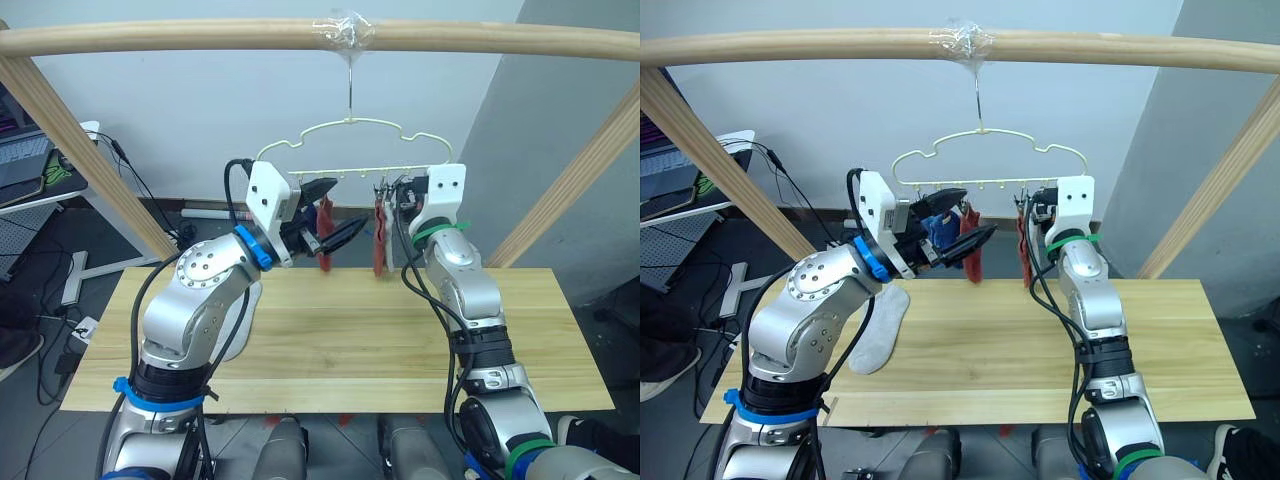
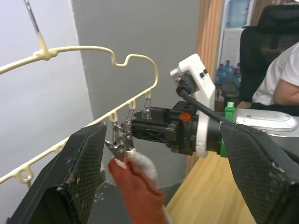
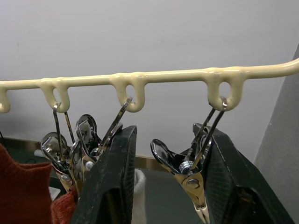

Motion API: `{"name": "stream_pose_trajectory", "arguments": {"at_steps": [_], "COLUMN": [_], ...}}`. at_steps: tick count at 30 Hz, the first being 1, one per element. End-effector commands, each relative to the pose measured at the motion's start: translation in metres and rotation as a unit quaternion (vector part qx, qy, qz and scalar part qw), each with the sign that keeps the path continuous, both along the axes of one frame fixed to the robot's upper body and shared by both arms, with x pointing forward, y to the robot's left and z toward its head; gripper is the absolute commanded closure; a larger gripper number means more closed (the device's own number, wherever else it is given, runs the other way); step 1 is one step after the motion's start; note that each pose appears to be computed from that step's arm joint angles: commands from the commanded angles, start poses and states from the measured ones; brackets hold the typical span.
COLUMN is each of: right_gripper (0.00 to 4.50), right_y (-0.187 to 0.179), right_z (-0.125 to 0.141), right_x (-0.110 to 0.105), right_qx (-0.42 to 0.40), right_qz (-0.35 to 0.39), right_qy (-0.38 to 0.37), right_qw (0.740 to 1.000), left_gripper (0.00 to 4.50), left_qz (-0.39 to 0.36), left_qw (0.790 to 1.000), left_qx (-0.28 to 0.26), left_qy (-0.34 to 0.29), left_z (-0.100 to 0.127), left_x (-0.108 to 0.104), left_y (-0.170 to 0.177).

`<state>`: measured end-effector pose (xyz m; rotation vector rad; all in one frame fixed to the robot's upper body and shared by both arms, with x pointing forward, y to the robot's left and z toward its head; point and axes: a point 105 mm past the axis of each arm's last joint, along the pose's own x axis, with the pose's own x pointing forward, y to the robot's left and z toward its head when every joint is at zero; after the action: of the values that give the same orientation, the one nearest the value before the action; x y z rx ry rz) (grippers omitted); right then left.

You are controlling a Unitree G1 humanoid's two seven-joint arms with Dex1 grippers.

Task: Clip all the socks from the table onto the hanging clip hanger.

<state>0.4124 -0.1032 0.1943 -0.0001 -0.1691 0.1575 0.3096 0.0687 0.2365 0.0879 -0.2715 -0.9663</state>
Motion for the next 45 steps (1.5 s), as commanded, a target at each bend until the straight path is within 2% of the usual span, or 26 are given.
{"name": "stream_pose_trajectory", "arguments": {"at_steps": [1, 13, 16, 19, 21, 25, 29, 33, 35, 36, 39, 41, 42, 45], "right_gripper": [2.51, 2.51, 3.12, 4.02, 4.45, 4.48, 4.48, 4.48, 4.50, 4.50, 4.50, 4.50, 4.50, 4.50], "right_y": [0.000, -0.003, -0.005, -0.008, -0.010, -0.017, -0.027, -0.035, -0.035, -0.034, -0.036, -0.037, -0.037, -0.037], "right_z": [0.024, 0.025, 0.023, 0.022, 0.021, 0.020, 0.017, 0.018, 0.018, 0.019, 0.021, 0.020, 0.020, 0.019], "right_x": [0.000, 0.003, 0.003, 0.003, 0.003, 0.002, 0.003, 0.003, 0.001, 0.000, -0.004, -0.006, -0.007, -0.009], "right_qx": [0.005, -0.005, -0.011, -0.018, -0.020, -0.024, 0.007, 0.019, 0.013, 0.006, -0.002, -0.004, -0.005, -0.006], "right_qz": [0.000, -0.008, -0.008, -0.012, -0.013, -0.015, -0.016, -0.016, 0.000, 0.009, 0.015, 0.011, 0.011, 0.011], "right_qy": [-0.042, -0.048, -0.045, -0.042, -0.041, -0.036, -0.006, 0.015, 0.033, 0.041, 0.049, 0.055, 0.057, 0.061], "right_qw": [0.999, 0.999, 0.999, 0.999, 0.999, 0.999, 1.000, 1.000, 0.999, 0.999, 0.999, 0.998, 0.998, 0.998], "left_gripper": [0.48, 0.48, 0.48, 0.48, 0.48, 0.48, 0.48, 0.48, 0.12, 0.02, 0.02, 0.02, 0.02, 0.02], "left_qz": [-0.028, -0.031, -0.031, -0.032, -0.032, -0.024, 0.016, 0.044, 0.108, 0.163, 0.278, 0.336, 0.348, 0.357], "left_qw": [0.999, 0.999, 0.999, 0.999, 0.999, 0.999, 0.993, 0.986, 0.976, 0.965, 0.925, 0.895, 0.887, 0.882], "left_qx": [-0.016, -0.013, -0.014, -0.016, -0.016, -0.023, -0.056, -0.046, -0.025, 0.000, 0.047, 0.063, 0.065, 0.069], "left_qy": [-0.020, -0.017, -0.015, -0.014, -0.013, 0.009, 0.100, 0.151, 0.188, 0.207, 0.253, 0.286, 0.295, 0.299], "left_z": [0.015, 0.014, 0.014, 0.013, 0.013, 0.005, -0.025, -0.056, -0.095, -0.122, -0.178, -0.206, -0.212, -0.219], "left_x": [-0.014, -0.016, -0.016, -0.016, -0.016, -0.015, -0.004, -0.004, 0.001, 0.005, 0.009, 0.011, 0.011, 0.015], "left_y": [-0.005, -0.006, -0.006, -0.007, -0.007, -0.006, 0.006, 0.016, 0.040, 0.062, 0.113, 0.142, 0.149, 0.153]}}
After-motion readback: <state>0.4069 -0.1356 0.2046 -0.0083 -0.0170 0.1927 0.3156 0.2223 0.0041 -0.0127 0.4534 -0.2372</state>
